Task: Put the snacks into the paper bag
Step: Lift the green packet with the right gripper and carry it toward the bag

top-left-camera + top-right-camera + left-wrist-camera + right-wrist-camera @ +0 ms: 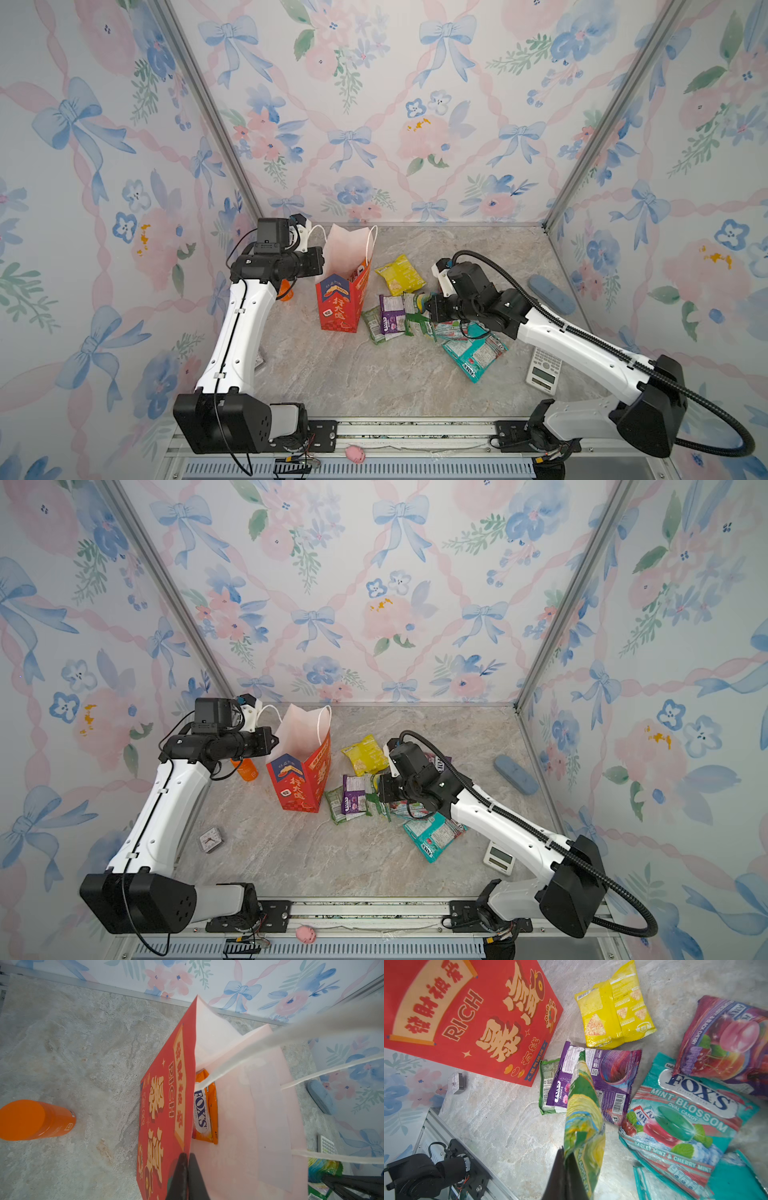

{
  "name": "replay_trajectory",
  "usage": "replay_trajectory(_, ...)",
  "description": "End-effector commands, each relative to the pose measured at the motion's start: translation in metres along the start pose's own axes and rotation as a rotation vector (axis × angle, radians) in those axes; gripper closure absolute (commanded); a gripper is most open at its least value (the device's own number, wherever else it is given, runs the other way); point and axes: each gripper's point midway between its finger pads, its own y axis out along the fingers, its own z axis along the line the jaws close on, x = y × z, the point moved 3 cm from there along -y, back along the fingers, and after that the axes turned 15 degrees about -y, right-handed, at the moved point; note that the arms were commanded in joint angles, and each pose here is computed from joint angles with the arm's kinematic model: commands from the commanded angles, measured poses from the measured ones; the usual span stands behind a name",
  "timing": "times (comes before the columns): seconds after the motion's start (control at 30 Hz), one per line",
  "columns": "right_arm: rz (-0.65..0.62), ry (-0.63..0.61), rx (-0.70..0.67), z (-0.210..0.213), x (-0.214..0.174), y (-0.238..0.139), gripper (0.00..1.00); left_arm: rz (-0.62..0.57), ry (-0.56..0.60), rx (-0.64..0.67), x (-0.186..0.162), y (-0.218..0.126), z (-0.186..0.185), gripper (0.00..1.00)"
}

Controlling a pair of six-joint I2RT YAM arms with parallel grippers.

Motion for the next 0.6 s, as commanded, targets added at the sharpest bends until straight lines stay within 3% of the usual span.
replay_trajectory(0.0,-0.115,-0.019,-0.008,0.001,0.032,-0.018,1.00,-0.007,0.009,-0.010,-0.002,-0.006,-0.002,1.00)
replay_trajectory(0.4,-0.298,-0.080,-0.057,0.005,0.090,-0.048,1.00,-0.008,0.007,-0.014,-0.001,-0.006,-0.003,1.00)
replay_trajectory(0.57,-0.313,-0.110,-0.100,0.002,0.106,-0.046,1.00,0.000,0.000,-0.011,-0.004,-0.004,-0.001,1.00)
